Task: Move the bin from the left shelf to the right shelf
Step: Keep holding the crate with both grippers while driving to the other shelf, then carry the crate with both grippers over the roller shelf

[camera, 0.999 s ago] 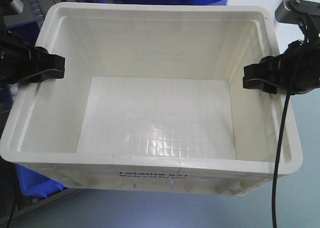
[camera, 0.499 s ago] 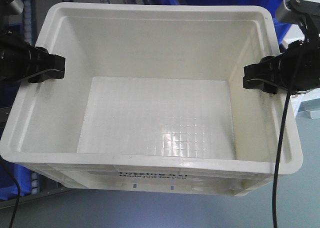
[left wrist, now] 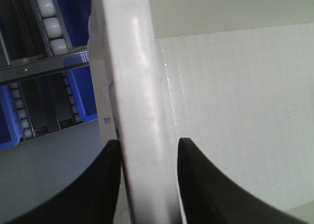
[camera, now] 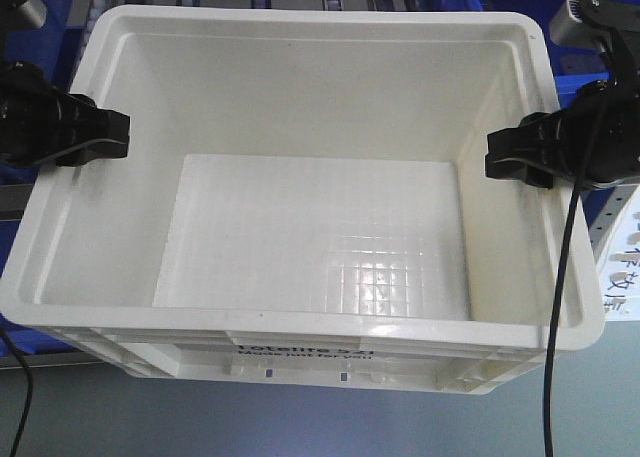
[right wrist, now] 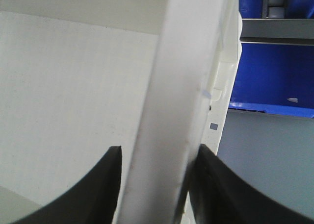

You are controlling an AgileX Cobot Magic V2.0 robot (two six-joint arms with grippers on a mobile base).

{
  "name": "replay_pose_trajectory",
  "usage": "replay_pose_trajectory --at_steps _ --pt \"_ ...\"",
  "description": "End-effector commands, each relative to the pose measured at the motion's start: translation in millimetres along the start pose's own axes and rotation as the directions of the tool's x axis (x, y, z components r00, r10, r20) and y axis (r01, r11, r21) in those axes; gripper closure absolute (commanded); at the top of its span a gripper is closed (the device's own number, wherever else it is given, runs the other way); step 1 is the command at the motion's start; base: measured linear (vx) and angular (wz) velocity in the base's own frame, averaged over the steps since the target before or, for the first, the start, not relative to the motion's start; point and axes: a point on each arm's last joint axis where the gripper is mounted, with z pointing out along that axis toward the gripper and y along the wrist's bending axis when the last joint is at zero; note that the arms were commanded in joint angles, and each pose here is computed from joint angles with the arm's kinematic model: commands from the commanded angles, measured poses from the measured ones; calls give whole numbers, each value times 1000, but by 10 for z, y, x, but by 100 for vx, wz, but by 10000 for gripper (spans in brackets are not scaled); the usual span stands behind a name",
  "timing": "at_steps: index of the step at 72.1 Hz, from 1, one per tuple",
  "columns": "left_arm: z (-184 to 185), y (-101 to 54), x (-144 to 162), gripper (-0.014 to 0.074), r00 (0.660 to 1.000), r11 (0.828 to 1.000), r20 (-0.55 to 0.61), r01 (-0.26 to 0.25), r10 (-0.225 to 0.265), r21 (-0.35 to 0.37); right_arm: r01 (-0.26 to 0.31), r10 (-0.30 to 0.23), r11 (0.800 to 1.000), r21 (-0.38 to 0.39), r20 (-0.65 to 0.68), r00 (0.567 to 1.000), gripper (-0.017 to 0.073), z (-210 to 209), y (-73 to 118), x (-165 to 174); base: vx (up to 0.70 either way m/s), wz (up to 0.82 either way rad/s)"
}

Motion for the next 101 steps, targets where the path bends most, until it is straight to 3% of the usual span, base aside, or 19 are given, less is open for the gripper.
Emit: replay_pose_trajectory --at_steps 1,101 --pt "-233 -112 -134 592 988 999 152 -37 31 37 36 -37 999 6 149 988 564 -187 36 -149 1 29" --pt "-233 -112 -134 592 988 999 152 -37 31 37 36 -37 999 6 149 988 564 -187 36 -149 14 5"
